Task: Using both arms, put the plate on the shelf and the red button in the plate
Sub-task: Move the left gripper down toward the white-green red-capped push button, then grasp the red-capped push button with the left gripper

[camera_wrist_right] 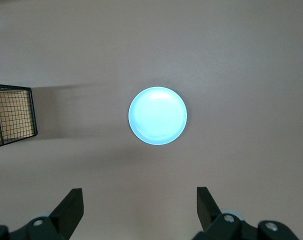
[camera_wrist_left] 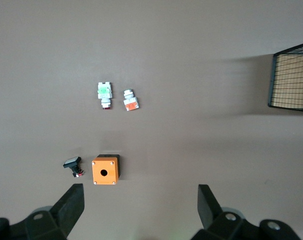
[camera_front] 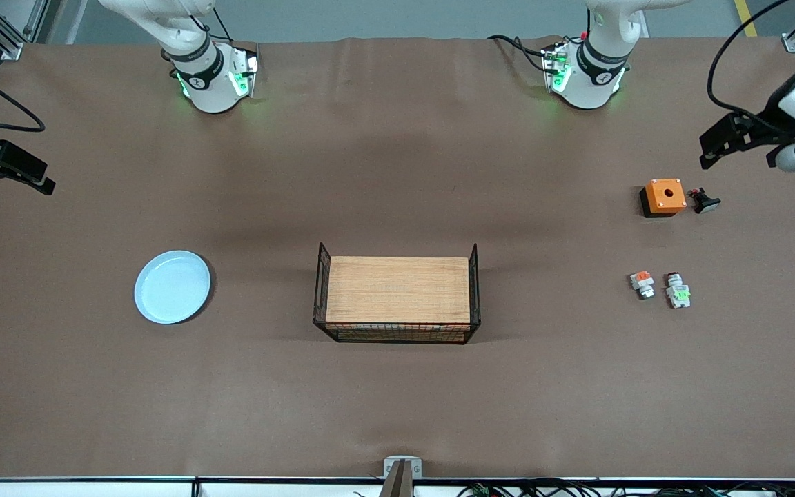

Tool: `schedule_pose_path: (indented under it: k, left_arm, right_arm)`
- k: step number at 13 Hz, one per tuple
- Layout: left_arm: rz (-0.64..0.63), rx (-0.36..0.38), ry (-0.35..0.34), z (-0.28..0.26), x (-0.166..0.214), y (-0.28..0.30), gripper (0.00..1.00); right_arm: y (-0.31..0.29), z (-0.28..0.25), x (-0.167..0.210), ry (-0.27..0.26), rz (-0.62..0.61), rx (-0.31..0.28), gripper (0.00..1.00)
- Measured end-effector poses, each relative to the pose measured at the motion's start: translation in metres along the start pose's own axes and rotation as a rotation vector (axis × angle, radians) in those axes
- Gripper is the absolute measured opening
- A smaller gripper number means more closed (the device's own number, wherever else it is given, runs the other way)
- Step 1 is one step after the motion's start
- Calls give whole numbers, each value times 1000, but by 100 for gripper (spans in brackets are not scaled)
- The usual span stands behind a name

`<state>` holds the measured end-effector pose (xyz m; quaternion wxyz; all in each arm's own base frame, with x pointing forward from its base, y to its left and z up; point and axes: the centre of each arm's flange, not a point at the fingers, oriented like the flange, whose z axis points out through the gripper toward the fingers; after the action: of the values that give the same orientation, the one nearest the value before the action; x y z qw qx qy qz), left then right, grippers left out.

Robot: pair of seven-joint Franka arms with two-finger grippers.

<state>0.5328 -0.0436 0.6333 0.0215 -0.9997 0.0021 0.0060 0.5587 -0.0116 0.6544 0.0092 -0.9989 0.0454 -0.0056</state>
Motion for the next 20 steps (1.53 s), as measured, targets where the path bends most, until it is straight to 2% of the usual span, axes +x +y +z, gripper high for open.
schedule_pose_path:
  k: [3,7,11,20]
  left_arm:
    - [-10,-8,-38,40,28,-9,100]
    - [-3,6,-16,106,64,-10,100]
    - [-4,-1,-37,168,75,-12,100]
    - [-120,-38,-26,306,84,-90,99]
  right_arm:
    - [0,0,0,0,0,0,100]
    - [1,0,0,0,1,-1,100]
    - [4,0,1,0,7,-2,100]
    - [1,0,0,0,1,-2,100]
